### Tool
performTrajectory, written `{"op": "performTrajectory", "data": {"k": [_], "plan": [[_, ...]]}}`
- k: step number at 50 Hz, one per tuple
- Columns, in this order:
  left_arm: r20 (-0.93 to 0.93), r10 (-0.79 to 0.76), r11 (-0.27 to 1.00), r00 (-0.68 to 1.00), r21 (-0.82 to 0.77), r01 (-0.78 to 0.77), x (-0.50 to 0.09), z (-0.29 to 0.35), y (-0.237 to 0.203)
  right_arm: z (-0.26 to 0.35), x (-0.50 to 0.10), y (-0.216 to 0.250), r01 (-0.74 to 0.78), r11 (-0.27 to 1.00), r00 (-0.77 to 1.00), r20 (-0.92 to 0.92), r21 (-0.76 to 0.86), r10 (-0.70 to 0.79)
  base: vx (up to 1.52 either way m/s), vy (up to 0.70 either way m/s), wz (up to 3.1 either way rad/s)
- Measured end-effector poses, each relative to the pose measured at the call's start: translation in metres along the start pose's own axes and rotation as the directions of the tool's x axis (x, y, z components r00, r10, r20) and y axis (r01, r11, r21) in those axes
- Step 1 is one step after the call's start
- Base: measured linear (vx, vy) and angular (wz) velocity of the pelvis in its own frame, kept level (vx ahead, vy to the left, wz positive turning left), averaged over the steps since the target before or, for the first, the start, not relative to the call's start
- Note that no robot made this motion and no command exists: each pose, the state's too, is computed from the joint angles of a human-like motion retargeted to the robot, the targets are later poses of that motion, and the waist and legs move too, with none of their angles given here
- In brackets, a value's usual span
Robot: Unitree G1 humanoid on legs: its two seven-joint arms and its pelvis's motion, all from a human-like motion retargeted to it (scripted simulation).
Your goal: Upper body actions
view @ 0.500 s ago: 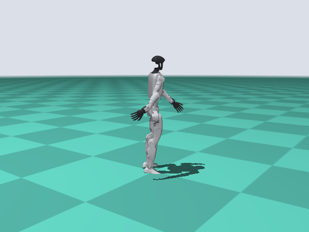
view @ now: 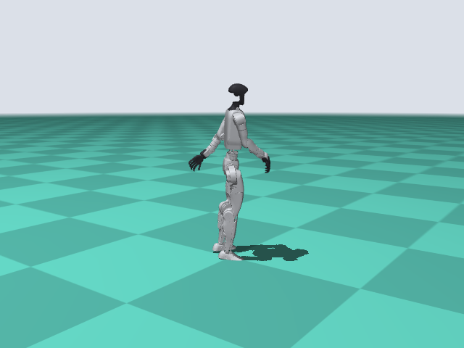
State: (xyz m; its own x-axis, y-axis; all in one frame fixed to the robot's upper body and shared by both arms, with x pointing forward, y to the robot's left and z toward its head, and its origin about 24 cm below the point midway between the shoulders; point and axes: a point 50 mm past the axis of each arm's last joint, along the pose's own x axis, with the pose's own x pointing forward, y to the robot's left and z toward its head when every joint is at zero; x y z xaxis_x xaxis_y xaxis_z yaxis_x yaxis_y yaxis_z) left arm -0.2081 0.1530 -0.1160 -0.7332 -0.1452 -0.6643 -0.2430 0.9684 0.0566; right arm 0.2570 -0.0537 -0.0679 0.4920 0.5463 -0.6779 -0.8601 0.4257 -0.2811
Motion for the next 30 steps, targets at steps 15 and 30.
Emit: {"op": "performTrajectory", "data": {"k": [15,30], "plan": [[0.737,-0.128,0.987,0.663,0.026,0.160,-0.143,0.205,-0.104,-0.222,-0.145,0.147,-0.107,0.913,0.265,-0.874,0.394,0.408,-0.03,0.00,0.47],[0.867,-0.177,0.951,0.466,0.272,-0.145,-0.202,0.242,-0.104,-0.248,-0.227,0.237,0.563,0.603,0.208,-0.803,0.566,0.559,0.05,0.02,-0.08]]}}
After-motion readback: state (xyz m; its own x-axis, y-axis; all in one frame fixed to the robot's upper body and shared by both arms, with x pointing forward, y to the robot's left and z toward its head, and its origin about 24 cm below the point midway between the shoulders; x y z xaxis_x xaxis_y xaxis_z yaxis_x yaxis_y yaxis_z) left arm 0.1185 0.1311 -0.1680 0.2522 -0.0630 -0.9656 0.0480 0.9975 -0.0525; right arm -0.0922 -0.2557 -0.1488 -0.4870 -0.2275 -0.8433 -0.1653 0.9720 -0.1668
